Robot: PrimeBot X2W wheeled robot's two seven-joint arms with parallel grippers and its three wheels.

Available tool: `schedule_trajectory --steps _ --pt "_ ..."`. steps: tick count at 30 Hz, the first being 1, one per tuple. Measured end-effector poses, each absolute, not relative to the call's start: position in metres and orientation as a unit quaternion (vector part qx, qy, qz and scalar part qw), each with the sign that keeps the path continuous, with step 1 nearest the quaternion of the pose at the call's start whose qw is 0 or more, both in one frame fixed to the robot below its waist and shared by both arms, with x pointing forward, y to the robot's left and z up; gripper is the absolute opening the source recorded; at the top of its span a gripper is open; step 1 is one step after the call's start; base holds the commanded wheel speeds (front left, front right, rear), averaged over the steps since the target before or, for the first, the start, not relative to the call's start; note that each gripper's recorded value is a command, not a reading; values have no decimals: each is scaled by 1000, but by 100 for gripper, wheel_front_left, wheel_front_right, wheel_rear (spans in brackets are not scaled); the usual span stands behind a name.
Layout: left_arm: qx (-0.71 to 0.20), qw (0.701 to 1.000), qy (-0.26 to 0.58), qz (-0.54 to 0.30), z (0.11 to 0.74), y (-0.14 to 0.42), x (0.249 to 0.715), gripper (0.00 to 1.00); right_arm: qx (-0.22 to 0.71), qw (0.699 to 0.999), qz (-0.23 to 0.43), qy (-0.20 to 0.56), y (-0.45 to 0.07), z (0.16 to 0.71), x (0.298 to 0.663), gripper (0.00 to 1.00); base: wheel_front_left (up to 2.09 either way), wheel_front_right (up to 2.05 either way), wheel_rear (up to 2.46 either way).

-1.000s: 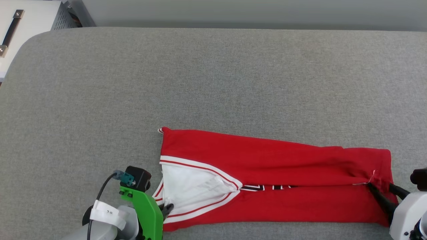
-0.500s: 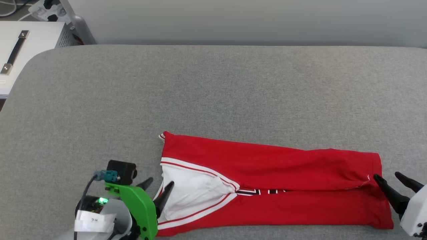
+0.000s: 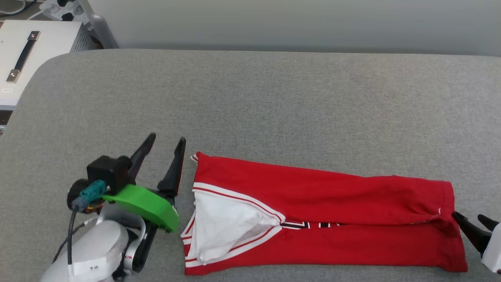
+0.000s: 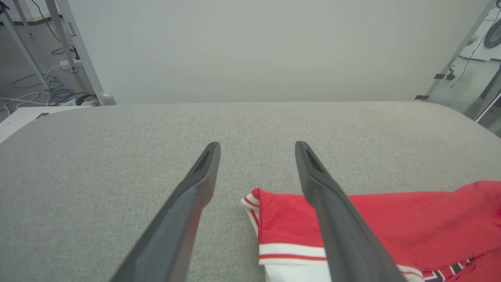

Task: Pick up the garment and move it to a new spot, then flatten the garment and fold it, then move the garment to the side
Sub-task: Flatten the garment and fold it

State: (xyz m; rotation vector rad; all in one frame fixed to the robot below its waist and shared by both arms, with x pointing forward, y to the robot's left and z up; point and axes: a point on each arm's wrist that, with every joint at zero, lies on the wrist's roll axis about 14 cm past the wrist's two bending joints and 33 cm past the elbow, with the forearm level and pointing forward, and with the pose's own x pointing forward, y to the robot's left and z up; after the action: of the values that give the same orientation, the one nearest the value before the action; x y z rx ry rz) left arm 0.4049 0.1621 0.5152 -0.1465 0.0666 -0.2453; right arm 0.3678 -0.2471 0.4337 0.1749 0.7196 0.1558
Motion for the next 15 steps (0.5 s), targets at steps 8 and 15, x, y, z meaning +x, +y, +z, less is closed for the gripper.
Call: schedule_trajectory --steps 8,15 --pt "-30 995 -44 -86 531 177 403 100 96 913 52 394 -251 411 375 100 0 0 0" --pt "-15 998 -48 -43 521 199 399 100 116 893 38 433 -253 385 374 100 0 0 0"
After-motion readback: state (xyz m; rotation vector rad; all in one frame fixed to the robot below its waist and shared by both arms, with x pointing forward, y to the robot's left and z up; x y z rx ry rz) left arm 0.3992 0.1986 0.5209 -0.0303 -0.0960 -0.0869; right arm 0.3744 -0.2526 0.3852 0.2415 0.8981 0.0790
